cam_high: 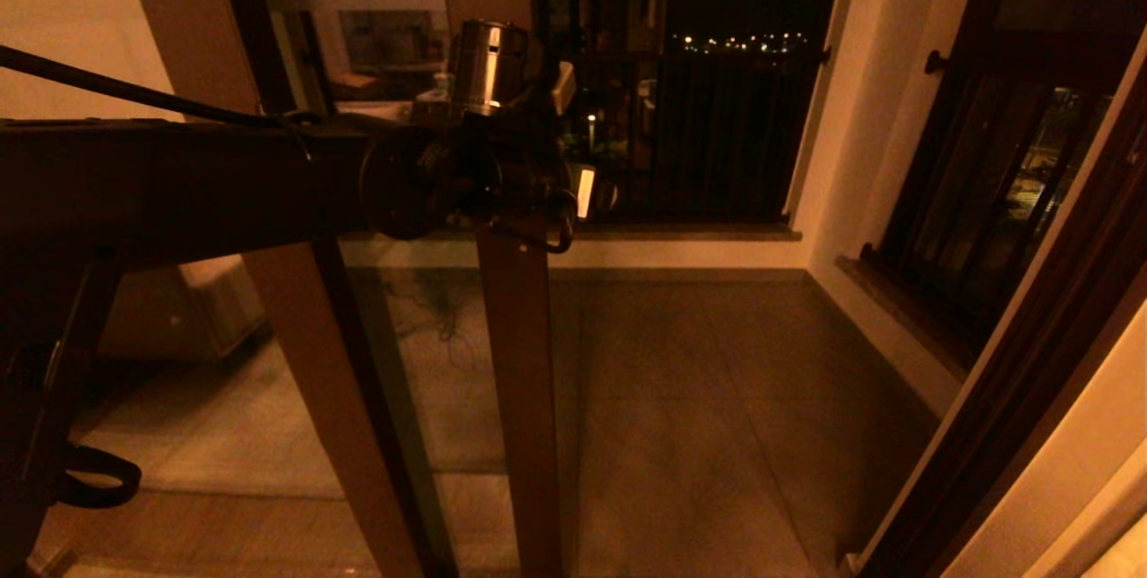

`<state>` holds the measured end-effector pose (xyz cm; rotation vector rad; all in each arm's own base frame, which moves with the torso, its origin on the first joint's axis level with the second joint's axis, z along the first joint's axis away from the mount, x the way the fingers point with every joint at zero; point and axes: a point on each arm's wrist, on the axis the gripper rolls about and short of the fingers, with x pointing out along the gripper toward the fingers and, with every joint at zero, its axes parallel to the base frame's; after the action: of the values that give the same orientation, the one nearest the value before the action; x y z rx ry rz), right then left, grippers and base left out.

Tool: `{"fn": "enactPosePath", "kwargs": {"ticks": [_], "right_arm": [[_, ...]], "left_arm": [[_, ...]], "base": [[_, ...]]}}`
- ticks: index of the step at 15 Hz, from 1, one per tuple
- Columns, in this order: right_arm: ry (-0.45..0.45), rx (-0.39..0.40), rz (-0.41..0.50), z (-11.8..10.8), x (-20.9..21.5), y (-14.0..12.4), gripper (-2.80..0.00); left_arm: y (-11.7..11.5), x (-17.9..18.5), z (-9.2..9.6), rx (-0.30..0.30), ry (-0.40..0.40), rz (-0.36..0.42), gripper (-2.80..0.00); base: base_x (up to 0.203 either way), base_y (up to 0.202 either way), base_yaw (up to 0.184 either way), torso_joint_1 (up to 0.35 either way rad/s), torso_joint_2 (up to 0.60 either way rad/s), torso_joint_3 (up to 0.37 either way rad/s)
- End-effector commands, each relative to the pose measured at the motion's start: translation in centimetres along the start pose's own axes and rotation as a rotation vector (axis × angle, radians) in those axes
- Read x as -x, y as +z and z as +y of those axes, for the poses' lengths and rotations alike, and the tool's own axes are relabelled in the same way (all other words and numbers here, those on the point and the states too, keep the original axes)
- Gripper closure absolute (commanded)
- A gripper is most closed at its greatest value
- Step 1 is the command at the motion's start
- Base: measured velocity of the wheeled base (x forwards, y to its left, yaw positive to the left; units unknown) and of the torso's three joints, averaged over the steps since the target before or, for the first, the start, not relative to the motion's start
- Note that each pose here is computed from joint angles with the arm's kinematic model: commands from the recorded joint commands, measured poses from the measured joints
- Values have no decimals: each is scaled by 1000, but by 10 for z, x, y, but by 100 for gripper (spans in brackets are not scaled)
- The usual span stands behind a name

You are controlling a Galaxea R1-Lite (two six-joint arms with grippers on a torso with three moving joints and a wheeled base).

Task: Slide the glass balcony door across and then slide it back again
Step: Close the slid door

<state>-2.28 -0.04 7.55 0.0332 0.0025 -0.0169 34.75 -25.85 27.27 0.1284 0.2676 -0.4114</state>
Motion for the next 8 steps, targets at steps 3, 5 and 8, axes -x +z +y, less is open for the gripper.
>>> {"fn": "enactPosePath", "kwargs": {"ticks": [3,5,8], "right_arm": [[0,-1,1,0,0,0,0],[0,-1,1,0,0,0,0],[0,-1,0,0,0,0,0]], "left_arm": [[-1,1,-10,-7,-31,3,-280],[-3,0,-15,-12,-41,6,-280],[-5,-3,-17,-18,-43,11,-280]], "base": [[0,0,0,0,0,0],[0,0,0,0,0,0],[0,0,0,0,0,0]]}}
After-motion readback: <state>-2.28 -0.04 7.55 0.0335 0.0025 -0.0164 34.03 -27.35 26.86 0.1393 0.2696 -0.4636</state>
